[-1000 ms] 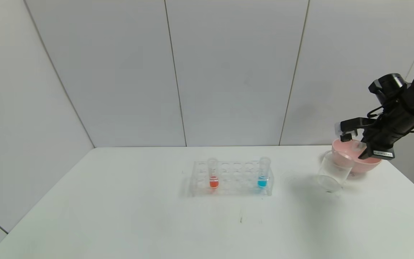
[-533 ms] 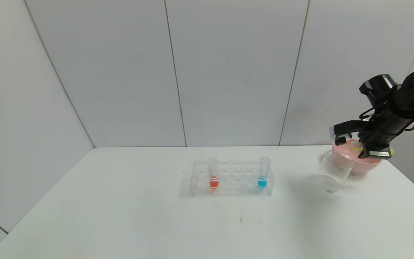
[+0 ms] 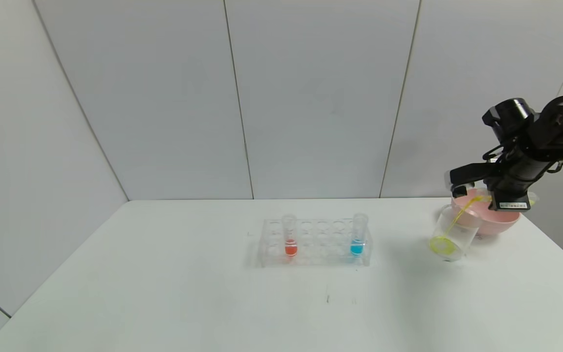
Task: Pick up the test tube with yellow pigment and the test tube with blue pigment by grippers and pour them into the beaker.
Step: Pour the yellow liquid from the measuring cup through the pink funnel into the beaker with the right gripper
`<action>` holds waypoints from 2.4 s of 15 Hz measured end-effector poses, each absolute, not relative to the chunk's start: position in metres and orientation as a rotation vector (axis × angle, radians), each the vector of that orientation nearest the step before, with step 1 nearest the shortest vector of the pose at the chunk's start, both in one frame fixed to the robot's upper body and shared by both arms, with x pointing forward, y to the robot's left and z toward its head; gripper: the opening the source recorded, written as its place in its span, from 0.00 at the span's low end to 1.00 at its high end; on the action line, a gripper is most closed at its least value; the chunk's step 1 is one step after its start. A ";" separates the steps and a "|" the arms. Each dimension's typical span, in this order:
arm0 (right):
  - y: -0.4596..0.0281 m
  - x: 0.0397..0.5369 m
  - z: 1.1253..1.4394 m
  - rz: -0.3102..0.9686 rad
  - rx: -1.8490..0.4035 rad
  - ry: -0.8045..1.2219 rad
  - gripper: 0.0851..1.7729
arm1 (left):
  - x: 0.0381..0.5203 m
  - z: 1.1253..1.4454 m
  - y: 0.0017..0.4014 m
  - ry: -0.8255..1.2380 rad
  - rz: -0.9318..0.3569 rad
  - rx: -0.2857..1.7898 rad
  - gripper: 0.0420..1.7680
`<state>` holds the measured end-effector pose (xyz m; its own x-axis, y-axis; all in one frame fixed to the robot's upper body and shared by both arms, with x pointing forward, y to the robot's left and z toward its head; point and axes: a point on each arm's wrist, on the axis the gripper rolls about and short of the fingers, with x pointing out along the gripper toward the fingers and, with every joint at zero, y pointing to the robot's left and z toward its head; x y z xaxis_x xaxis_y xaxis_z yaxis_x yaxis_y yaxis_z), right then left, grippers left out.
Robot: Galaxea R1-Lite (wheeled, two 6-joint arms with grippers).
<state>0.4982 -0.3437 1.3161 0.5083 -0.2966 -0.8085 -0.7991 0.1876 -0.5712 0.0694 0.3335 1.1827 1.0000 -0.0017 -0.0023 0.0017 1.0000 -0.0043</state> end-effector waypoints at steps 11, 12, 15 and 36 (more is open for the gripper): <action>-0.334 0.496 1.319 0.392 -1.502 1.103 0.27 | 0.069 1.183 0.334 0.002 -0.002 -0.004 1.00; -0.333 0.496 1.320 0.390 -1.507 1.101 0.27 | 0.069 1.183 0.334 0.002 -0.002 -0.004 1.00; -0.330 0.495 1.322 0.375 -1.526 1.105 0.27 | 0.069 1.183 0.334 0.002 -0.002 -0.004 1.00; -0.359 0.517 1.379 0.686 -0.353 0.206 0.27 | 0.069 1.183 0.334 0.002 -0.002 -0.004 1.00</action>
<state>0.5170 -0.3592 1.3789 0.7568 0.5810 -0.2996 -0.6499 0.7180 -0.2493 0.0694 0.3335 1.1827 1.0000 -0.0017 -0.0023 0.0017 1.0000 -0.0043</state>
